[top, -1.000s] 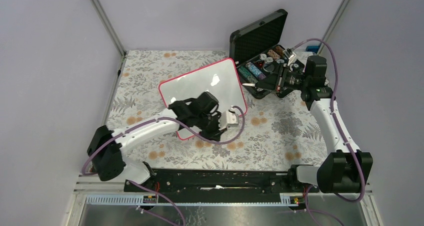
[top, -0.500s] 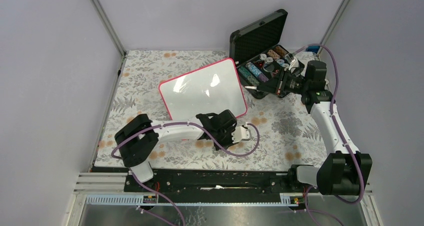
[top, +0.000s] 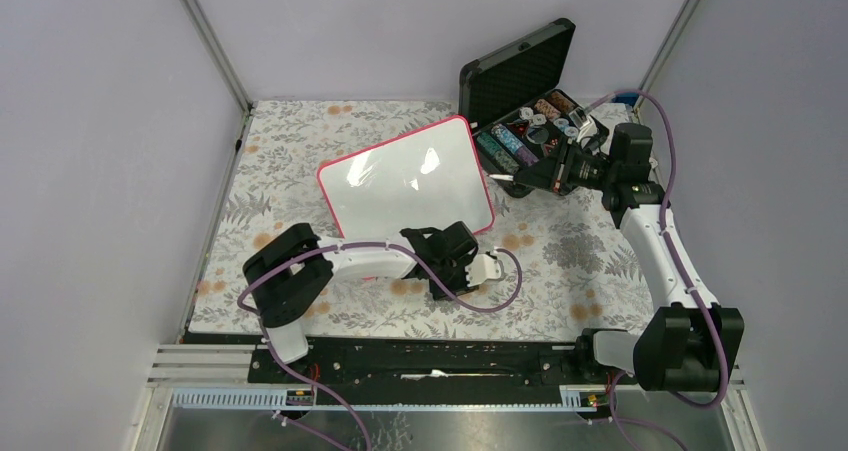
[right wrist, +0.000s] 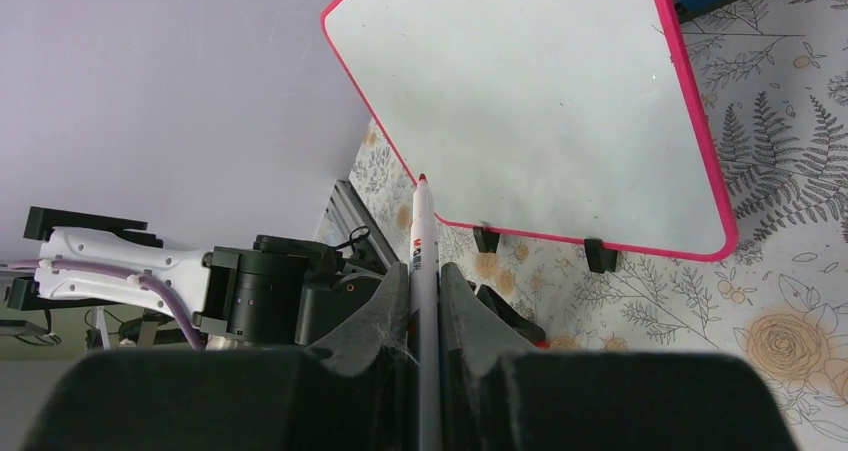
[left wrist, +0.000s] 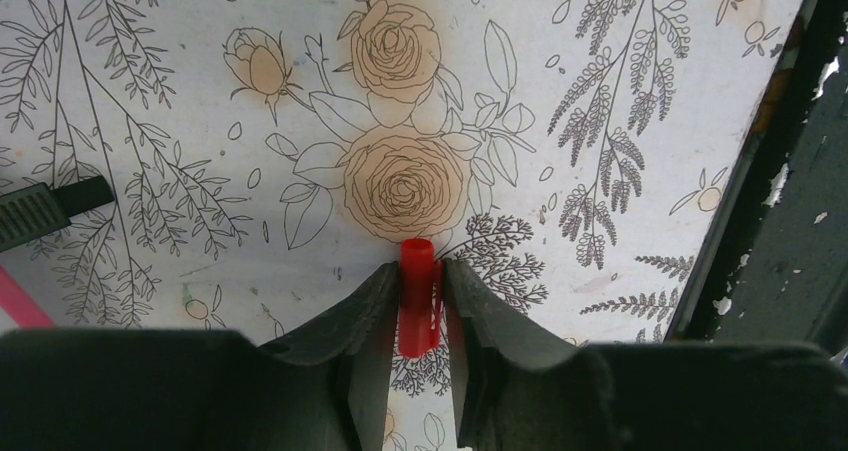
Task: Write a sentence on the whiteboard
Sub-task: Place the pen cap at the center of the board, then hold the whiteboard on the whiteboard stand.
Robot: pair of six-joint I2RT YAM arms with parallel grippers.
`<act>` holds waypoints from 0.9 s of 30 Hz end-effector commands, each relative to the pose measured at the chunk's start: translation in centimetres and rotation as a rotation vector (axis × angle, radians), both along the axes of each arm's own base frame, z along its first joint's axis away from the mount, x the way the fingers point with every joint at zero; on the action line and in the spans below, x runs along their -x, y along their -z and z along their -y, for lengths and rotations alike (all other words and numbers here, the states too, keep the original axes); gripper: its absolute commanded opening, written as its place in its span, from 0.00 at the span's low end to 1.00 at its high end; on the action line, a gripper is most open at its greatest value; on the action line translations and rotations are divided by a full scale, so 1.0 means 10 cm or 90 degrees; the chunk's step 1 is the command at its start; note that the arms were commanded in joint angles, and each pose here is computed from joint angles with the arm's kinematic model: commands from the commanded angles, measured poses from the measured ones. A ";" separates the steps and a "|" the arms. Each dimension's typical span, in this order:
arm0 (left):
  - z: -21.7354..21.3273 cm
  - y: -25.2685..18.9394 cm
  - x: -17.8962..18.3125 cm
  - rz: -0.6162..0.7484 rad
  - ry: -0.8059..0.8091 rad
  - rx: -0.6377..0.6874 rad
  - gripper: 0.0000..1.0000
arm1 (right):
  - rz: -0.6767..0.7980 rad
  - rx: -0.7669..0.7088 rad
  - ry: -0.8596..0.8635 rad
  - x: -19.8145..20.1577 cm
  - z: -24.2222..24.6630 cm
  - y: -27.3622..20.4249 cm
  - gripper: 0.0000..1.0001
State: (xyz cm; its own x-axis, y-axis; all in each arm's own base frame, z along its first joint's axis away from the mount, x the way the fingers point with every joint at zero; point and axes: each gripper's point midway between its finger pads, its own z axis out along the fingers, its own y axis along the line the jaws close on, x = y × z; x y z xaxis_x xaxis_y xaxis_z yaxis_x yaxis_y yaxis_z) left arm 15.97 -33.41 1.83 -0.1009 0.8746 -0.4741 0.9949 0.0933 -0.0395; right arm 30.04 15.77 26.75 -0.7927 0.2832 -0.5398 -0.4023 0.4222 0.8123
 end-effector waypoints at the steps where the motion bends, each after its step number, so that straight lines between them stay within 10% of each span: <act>1: 0.06 0.00 -0.03 0.007 0.004 -0.001 0.30 | 0.052 0.006 -0.005 0.03 0.01 -0.11 0.00; 14: 0.15 -0.30 -0.04 0.010 0.003 0.027 0.56 | 0.056 0.006 -0.013 0.02 0.00 -0.11 0.00; 21: 0.17 -0.73 -0.05 0.032 0.002 0.074 0.98 | 0.063 0.007 -0.027 0.00 -0.01 -0.13 0.00; 27: 0.05 -1.19 -0.08 0.052 -0.016 0.140 0.99 | 0.082 0.010 -0.043 0.01 -0.01 -0.19 0.00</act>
